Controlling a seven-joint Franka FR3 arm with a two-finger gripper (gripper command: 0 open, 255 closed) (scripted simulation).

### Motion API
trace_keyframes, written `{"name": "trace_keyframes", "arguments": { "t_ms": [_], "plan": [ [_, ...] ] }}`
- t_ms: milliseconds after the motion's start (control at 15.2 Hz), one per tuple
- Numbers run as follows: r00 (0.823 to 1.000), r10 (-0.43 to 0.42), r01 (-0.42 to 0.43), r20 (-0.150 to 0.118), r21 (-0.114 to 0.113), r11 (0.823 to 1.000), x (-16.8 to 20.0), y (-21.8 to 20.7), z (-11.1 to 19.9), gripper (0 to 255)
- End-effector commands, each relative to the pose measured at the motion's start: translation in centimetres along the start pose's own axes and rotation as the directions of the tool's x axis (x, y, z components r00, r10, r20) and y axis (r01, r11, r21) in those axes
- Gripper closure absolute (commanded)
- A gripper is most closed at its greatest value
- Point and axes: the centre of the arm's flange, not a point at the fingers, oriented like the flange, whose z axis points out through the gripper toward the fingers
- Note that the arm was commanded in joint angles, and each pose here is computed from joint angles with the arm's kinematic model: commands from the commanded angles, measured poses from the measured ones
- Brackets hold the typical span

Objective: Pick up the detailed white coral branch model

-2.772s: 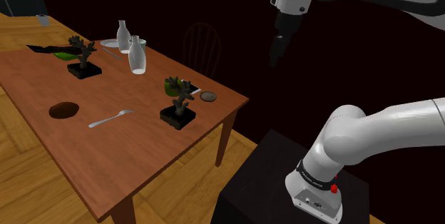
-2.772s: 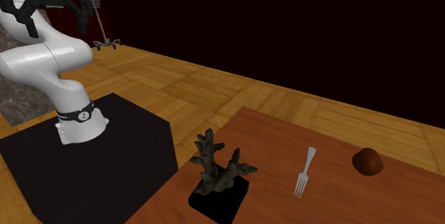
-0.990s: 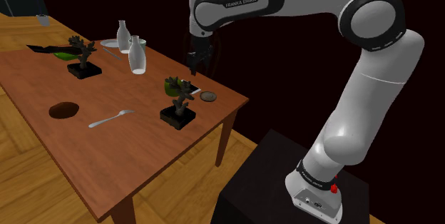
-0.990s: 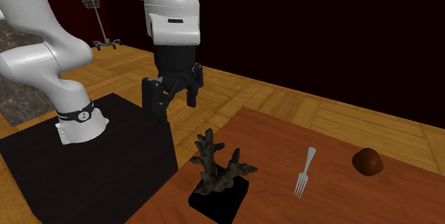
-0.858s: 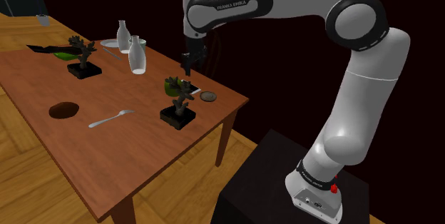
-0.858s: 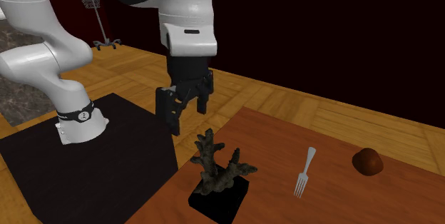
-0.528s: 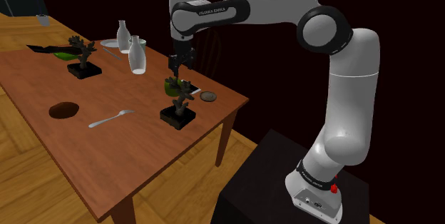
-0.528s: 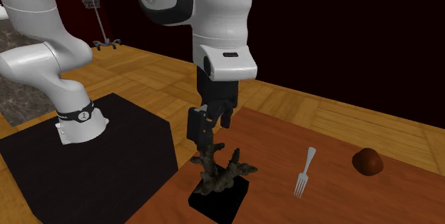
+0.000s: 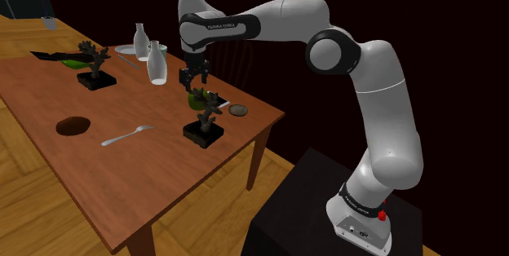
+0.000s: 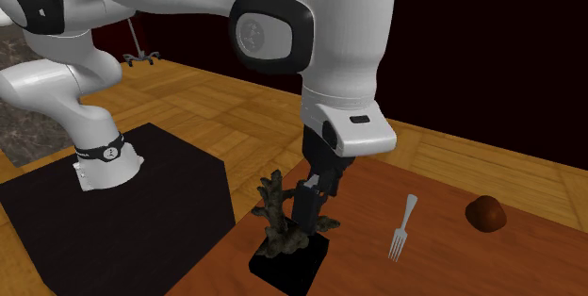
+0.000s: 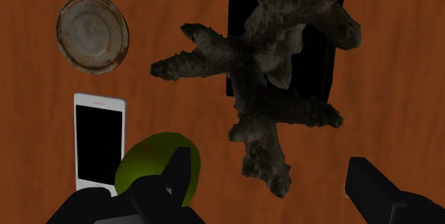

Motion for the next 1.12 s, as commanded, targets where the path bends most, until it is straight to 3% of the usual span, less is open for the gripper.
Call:
{"name": "trace_keyframes", "arguments": {
  "t_ms": [0, 330, 396, 1056],
  "plan": [
    [1.000, 0.000, 0.000, -0.001, 0.000, 1.000, 0.1, -0.1, 1.0, 0],
    [1.000, 0.000, 0.000, -0.001, 0.000, 1.000, 0.2, -0.2, 2.8, 0],
    [1.000, 0.000, 0.000, 0.000, 0.000, 1.000, 0.2, -0.2, 2.8, 255],
    [1.000, 0.000, 0.000, -0.001, 0.000, 1.000, 0.2, -0.2, 2.3, 255]
  ]
}}
